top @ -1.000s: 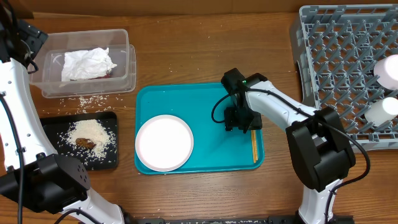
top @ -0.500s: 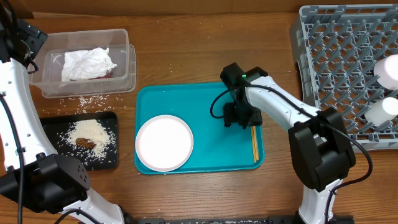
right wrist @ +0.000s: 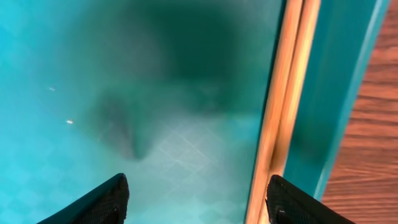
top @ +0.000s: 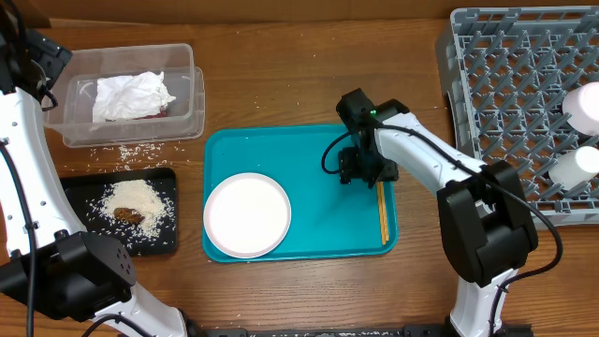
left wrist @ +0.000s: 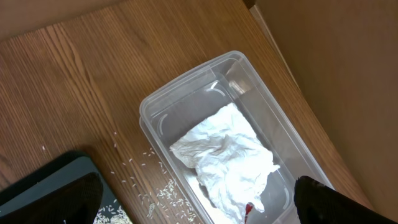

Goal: Sort waste into correct bins and load items into the dishwasher
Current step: 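Lower the right gripper and grasp one chopstick, then lift the chopstick and carry it right to the dish rack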

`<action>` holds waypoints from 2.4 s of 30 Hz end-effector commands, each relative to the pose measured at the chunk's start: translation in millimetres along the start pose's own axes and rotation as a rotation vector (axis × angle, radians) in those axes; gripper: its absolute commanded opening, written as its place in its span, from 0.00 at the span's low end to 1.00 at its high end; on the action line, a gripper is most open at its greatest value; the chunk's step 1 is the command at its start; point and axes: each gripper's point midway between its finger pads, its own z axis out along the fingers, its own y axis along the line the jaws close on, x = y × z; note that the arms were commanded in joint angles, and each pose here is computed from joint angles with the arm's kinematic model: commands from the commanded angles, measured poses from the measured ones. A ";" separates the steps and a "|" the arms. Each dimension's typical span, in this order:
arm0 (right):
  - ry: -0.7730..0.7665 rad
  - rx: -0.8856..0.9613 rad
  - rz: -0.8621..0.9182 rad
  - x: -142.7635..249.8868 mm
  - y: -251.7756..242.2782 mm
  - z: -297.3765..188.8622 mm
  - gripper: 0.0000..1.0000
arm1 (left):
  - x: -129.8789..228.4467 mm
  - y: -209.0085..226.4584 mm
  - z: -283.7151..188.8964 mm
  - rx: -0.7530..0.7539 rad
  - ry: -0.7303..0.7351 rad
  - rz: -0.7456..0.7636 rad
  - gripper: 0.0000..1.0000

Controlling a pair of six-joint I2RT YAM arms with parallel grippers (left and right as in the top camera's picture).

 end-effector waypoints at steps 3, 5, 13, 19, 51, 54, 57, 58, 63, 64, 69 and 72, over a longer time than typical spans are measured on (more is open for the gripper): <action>0.007 -0.049 -0.002 4.4 6.5 -2.5 0.73 | -3.0 3.3 2.1 -0.014 -0.008 0.013 1.00; 0.005 -0.044 -0.003 4.2 5.8 -2.5 0.73 | -2.9 3.4 2.1 -0.014 -0.008 0.013 1.00; -0.006 0.012 -0.018 4.9 -5.1 3.1 0.73 | -3.0 3.3 2.1 -0.014 -0.008 0.013 1.00; 0.001 0.015 -0.041 6.4 -5.7 2.4 0.73 | -2.9 3.5 2.1 -0.015 -0.008 0.013 1.00; -0.152 0.169 0.003 -44.7 -34.6 -81.0 0.04 | -2.9 3.4 2.1 -0.014 -0.008 0.013 1.00; -0.207 0.214 0.010 -61.3 -55.6 -118.8 0.04 | -3.0 3.3 2.1 -0.014 -0.008 0.013 1.00; -0.211 0.144 -0.051 -67.8 -59.5 -142.6 0.04 | -3.0 3.3 2.1 -0.014 -0.008 0.013 1.00; -0.202 0.098 -0.060 -67.4 -56.2 -145.0 0.09 | -3.0 3.3 2.1 -0.014 -0.008 0.012 1.00; -0.084 -0.095 -0.060 -46.4 -30.8 -127.9 0.21 | -3.0 3.4 2.1 -0.014 -0.009 0.013 1.00; -0.062 -0.103 -0.052 -41.4 -27.0 -121.0 0.21 | -3.0 3.4 2.1 -0.014 -0.009 0.013 1.00; 0.011 -0.074 -0.021 -19.2 -11.6 -77.1 0.23 | -3.0 3.3 2.1 -0.014 -0.008 0.013 1.00; 0.031 -0.024 0.012 -6.8 -9.2 -51.0 0.27 | -3.0 3.4 2.1 -0.014 -0.009 0.013 1.00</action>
